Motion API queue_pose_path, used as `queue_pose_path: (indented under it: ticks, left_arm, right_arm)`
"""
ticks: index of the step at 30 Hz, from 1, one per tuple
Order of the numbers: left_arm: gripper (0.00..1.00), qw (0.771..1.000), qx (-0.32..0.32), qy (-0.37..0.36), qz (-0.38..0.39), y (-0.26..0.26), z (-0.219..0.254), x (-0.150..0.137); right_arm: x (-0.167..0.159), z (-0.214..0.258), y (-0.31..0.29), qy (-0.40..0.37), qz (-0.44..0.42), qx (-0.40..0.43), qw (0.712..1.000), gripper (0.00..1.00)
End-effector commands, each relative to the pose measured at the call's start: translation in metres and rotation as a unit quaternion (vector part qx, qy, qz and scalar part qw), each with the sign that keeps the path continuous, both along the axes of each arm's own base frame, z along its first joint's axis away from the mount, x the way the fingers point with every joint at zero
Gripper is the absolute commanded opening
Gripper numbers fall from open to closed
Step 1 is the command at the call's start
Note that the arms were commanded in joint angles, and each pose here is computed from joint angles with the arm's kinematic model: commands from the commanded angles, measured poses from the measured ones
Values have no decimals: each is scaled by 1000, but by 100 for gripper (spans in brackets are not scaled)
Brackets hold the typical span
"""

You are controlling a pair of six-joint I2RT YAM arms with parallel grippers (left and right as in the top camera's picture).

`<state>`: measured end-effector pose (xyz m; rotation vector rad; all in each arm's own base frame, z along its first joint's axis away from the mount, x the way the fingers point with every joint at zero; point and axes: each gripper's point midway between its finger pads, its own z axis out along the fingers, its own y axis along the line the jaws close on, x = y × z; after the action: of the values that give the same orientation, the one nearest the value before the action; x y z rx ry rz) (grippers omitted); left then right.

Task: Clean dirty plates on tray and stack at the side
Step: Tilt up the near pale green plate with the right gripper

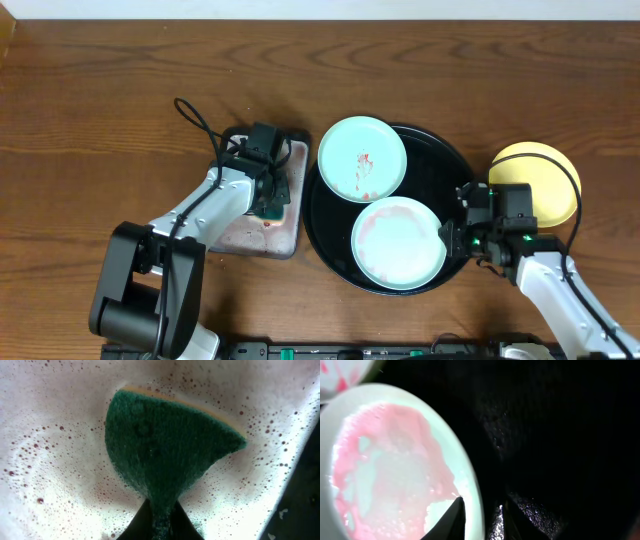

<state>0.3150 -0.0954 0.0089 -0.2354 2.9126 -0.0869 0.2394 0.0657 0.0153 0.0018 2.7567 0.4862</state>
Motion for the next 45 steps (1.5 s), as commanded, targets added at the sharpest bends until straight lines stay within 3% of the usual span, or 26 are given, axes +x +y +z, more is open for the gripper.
queue_pose_path:
  ticks: [1,5,9,17,24,31,39,45]
  left_arm:
    - [8,999,8,50,3,6,-25,-23]
    - [8,999,8,50,3,6,-25,-23]
    - [9,999,8,50,3,6,-25,-23]
    - [8,999,8,50,3,6,-25,-23]
    - [10,999,8,50,3,6,-25,-23]
    - [10,999,8,50,3,6,-25,-23]
    - [10,999,7,48,3,6,-24,-22]
    - [10,999,7,48,3,6,-24,-22]
  right_arm:
    - [1,-6,3,12,8,3,1000,16]
    - [0,-15,6,29,11,11,999,15]
    - [-1,-17,11,34,16,25,999,1]
    - [20,19,11,-40,22,23,999,1]
    - [42,73,-15,-156,-17,-47,987,1]
    - [47,101,-47,-211,-71,-123,967,1]
    - [43,125,-60,-192,-85,-193,959,1]
    - [49,150,-67,-191,-102,-299,930,1]
